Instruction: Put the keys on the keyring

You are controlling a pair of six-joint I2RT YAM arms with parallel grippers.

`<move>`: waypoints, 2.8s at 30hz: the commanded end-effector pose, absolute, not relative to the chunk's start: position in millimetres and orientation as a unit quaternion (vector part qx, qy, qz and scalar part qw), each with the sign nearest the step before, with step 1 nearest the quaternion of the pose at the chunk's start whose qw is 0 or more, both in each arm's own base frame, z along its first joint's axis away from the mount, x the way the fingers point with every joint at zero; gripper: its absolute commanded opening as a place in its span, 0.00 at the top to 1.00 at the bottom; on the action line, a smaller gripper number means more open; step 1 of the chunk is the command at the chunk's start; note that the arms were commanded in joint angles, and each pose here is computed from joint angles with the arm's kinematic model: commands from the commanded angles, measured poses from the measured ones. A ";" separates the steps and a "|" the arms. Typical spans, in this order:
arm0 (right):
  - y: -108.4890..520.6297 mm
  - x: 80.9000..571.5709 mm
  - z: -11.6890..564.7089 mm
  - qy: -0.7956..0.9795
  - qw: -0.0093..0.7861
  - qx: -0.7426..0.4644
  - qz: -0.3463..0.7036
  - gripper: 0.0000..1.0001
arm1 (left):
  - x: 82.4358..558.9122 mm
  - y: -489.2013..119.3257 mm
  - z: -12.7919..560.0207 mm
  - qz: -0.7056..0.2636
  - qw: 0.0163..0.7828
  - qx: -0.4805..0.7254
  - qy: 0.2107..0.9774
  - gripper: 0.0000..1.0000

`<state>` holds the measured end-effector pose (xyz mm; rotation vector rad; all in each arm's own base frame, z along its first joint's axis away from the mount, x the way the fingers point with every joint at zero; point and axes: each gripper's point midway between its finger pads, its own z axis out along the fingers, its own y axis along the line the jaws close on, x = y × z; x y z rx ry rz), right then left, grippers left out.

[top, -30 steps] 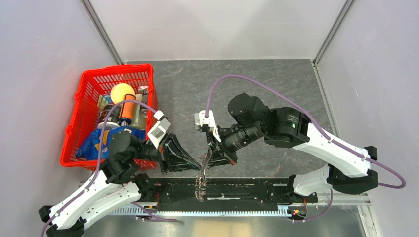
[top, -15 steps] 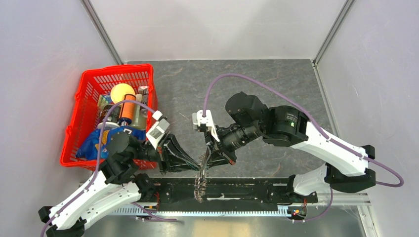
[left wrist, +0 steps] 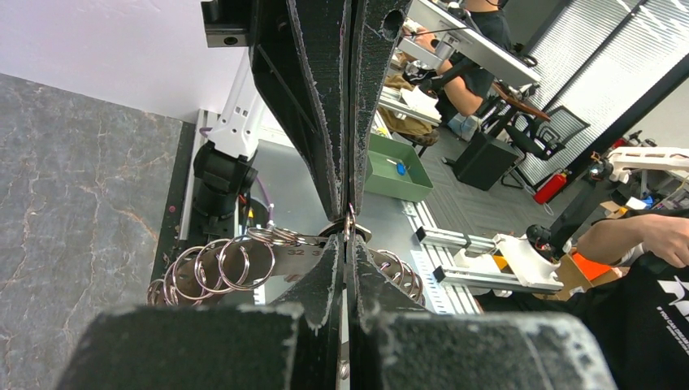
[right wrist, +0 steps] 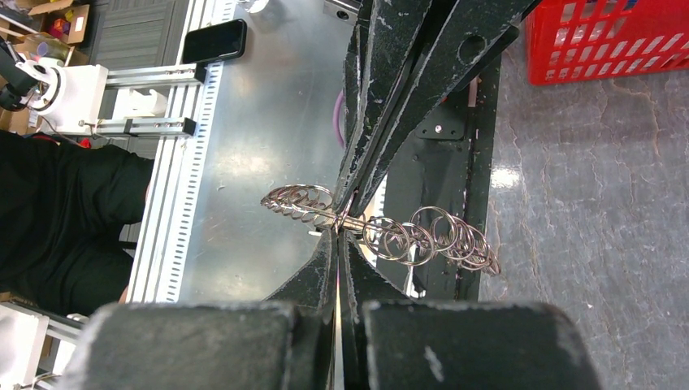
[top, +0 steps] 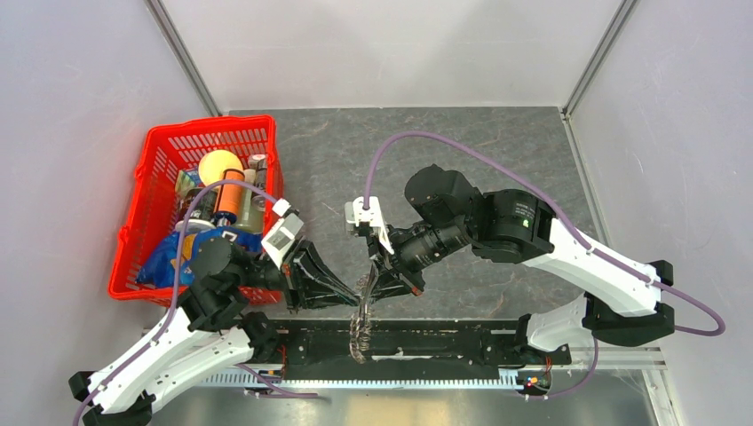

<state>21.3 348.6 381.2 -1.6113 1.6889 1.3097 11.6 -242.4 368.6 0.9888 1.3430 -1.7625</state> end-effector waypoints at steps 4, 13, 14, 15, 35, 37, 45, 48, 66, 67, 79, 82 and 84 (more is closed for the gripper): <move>369.8 40.3 429.0 0.571 0.330 -0.569 0.492 1.00 | 11.9 -242.9 371.5 -0.675 0.356 0.392 0.514 0.98; 372.6 43.0 432.5 0.576 0.331 -0.565 0.490 1.00 | 12.2 -243.0 370.9 -0.674 0.357 0.393 0.514 0.98; 372.6 42.9 432.5 0.576 0.331 -0.565 0.489 1.00 | 12.1 -242.8 370.5 -0.674 0.356 0.393 0.514 0.98; 372.7 43.0 433.3 0.576 0.332 -0.564 0.490 1.00 | 12.2 -243.0 369.8 -0.673 0.356 0.393 0.515 0.98; 380.7 48.6 438.5 0.581 0.336 -0.561 0.485 1.00 | 11.9 -241.9 367.0 -0.671 0.356 0.393 0.518 0.98; 382.1 49.3 438.3 0.582 0.336 -0.561 0.485 1.00 | 12.0 -242.1 366.5 -0.671 0.356 0.393 0.519 0.98; 384.3 49.7 437.4 0.588 0.328 -0.562 0.482 1.00 | 12.3 -241.3 367.2 -0.668 0.362 0.395 0.516 0.98; 383.5 49.5 434.9 0.591 0.323 -0.563 0.480 1.00 | 12.5 -240.7 362.4 -0.666 0.357 0.393 0.525 0.98; 341.6 43.8 417.0 0.615 0.334 -0.538 0.469 1.00 | 6.8 -237.3 366.3 -0.669 0.355 0.401 0.515 0.98; 338.0 41.9 416.9 0.615 0.334 -0.537 0.471 1.00 | 6.9 -237.5 366.5 -0.669 0.355 0.401 0.515 0.98; 324.1 31.9 408.3 0.612 0.321 -0.542 0.478 1.00 | 7.7 -239.6 370.5 -0.669 0.352 0.404 0.514 0.98; 324.3 30.5 404.3 0.612 0.314 -0.547 0.477 1.00 | 7.4 -239.9 372.4 -0.670 0.351 0.406 0.513 0.98; 323.6 31.6 401.7 0.615 0.314 -0.548 0.472 1.00 | 7.2 -239.9 373.3 -0.670 0.351 0.406 0.512 0.98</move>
